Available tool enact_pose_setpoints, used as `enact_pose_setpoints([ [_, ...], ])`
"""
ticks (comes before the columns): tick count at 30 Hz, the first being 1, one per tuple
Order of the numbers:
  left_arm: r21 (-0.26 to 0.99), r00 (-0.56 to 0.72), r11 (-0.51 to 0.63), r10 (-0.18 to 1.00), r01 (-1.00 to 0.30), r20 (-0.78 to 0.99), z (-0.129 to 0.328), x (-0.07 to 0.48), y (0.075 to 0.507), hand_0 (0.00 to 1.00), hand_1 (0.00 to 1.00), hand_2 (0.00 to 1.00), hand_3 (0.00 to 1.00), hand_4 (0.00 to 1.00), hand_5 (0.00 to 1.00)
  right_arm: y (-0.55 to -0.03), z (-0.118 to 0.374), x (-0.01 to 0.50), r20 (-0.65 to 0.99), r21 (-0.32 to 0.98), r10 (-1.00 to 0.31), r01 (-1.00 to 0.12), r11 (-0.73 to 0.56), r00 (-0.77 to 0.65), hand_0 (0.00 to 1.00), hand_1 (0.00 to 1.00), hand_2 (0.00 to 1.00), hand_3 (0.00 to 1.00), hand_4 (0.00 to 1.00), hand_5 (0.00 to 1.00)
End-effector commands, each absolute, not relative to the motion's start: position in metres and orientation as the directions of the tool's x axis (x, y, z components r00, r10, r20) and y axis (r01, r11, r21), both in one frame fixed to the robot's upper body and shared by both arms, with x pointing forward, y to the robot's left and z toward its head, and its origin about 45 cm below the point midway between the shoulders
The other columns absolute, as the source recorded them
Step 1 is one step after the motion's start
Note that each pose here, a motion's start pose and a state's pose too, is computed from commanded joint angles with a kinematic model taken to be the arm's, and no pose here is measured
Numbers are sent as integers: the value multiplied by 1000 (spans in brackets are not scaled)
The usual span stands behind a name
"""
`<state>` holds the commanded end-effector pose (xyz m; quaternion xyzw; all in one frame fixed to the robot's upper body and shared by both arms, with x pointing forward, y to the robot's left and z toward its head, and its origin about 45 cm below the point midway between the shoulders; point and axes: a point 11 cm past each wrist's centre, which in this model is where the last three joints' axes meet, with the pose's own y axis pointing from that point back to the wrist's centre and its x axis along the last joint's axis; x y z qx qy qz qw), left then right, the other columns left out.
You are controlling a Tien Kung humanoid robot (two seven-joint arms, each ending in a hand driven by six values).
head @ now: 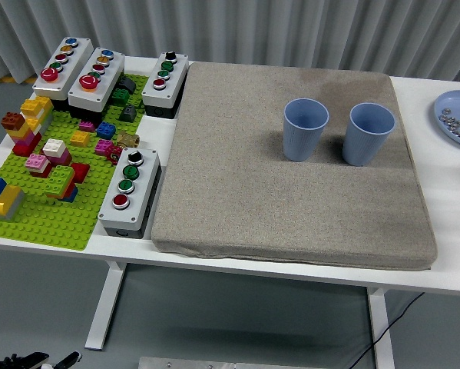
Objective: Pick cup pour cup place
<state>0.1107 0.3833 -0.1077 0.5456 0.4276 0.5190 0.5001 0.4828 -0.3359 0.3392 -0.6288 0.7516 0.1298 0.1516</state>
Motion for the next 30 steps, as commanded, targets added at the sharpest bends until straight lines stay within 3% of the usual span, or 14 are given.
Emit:
enact_pose_setpoints([
  [27,990,86,-132,987,-47,136,-109,105,383,776,765,820,685,508,998,-331,338,483,-384,6,-911,-987,162,-152,920,810,823,795,836,951],
  [30,990,88,-133,987,-50,137,-109,107,384,778,766,820,685,508,998,-333,340,483,-386,3,-909,-986,167,-155,921,811,824,796,844,911],
])
